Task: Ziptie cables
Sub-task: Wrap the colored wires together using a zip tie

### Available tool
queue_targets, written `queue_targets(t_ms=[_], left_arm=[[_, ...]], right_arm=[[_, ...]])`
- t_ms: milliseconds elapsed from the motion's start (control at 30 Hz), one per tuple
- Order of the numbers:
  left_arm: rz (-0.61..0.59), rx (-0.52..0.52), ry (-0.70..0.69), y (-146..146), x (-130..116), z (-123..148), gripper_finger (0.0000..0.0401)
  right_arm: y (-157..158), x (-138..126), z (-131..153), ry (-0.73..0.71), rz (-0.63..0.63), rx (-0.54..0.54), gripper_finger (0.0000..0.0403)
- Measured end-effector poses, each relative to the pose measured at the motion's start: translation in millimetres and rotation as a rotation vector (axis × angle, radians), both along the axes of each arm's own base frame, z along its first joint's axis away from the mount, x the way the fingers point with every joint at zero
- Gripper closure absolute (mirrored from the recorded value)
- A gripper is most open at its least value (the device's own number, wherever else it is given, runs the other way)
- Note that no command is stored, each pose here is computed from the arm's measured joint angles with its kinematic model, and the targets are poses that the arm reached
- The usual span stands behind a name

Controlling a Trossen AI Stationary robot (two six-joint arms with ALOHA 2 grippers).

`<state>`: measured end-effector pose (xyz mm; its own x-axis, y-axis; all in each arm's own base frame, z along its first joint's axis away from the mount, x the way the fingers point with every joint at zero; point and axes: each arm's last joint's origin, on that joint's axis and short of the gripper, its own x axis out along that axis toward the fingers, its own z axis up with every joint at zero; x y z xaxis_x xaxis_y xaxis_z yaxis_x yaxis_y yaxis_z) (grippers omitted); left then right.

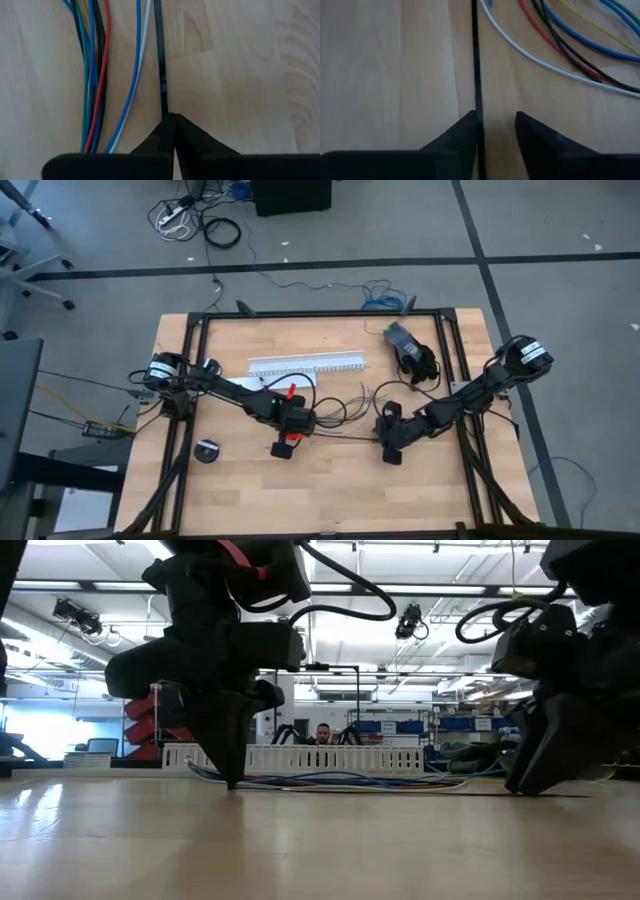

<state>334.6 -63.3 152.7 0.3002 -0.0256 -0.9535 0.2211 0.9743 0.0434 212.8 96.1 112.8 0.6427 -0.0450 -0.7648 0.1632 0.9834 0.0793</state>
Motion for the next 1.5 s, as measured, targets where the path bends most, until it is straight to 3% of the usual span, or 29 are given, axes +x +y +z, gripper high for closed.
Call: queue_targets(t_ms=[400,700,967,1200,1500], left_arm=[[-0.004,-0.011,-0.003,-0.4,0.4,0.3,0.0401],[-0.001,-0.013,-0.005,-0.4,0.5,0.3,0.0401],[-0.026,-0.095,-0.003,-3.1,1.3,0.9,0.0401],[0.015,0.034,-0.001,1.6,-0.3,0.1,0.0401],[-0.019,-0.018,0.017,0.3,-1.3,-0.2,0.0401]], right_arm=[[6.1,-10.7,-6.6,-0.033,-0.038,0.039,0.0399],[6.5,-8.2,-5.1,-0.062,-0.044,0.07,0.0402],[13.1,-5.7,-2.0,-0.095,0.002,0.149,0.0402],[21.5,-9.2,-1.3,-0.093,0.033,0.187,0.0403],[28.0,-12.7,-1.0,-0.083,0.063,0.21,0.0403]])
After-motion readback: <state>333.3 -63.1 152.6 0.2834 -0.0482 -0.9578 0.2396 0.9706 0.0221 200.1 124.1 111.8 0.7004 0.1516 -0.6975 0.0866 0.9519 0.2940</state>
